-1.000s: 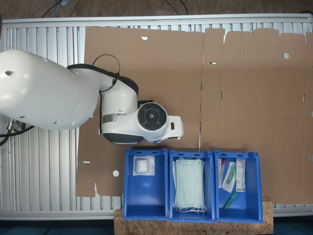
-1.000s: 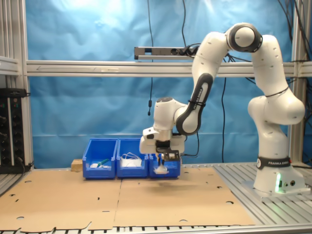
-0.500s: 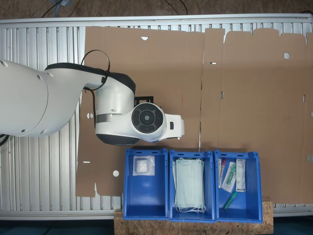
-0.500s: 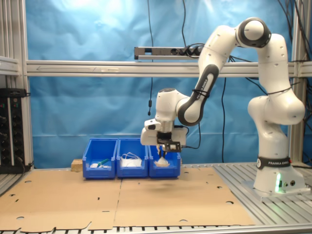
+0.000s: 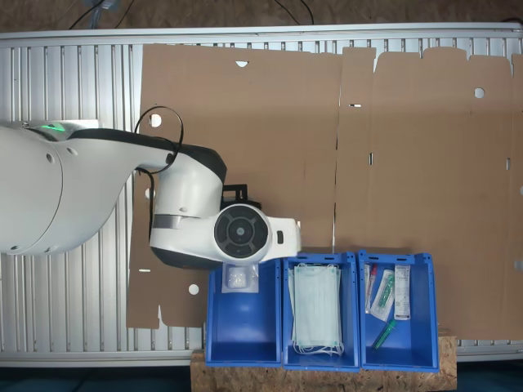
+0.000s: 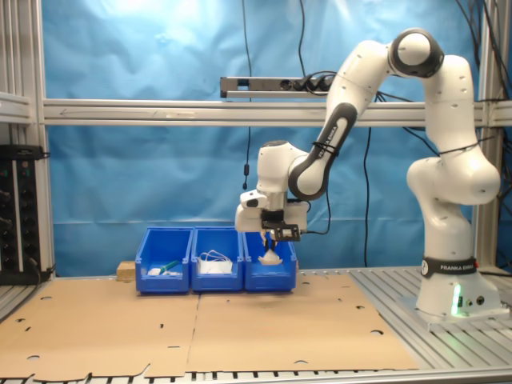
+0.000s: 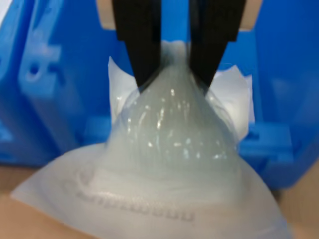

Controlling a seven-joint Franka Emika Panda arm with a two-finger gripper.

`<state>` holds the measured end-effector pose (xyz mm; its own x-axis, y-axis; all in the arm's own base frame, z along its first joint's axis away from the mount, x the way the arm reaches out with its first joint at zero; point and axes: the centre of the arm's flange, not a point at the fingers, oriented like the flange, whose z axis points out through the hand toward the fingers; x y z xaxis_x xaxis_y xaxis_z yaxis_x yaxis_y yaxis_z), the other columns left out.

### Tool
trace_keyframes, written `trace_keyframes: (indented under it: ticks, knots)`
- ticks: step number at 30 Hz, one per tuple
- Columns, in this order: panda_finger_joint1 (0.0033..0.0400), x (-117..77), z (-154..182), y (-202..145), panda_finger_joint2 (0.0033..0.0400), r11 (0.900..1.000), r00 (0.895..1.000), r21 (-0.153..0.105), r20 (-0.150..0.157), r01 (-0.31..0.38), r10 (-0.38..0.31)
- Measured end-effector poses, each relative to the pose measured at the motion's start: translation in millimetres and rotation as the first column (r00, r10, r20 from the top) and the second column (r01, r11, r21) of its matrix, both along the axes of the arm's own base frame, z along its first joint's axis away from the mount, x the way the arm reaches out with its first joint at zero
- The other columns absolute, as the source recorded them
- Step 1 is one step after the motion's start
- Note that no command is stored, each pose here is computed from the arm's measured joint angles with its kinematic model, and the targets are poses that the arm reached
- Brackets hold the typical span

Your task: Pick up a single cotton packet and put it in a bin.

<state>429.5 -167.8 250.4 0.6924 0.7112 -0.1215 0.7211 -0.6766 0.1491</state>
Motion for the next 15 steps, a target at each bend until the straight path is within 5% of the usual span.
trace_keyframes:
  ticks: [15]
  knots:
    - [0.0037, -4.5, 23, -92, 0.0037, 0.9964, 0.999, -0.074, 0.003, 0.04, -0.04]
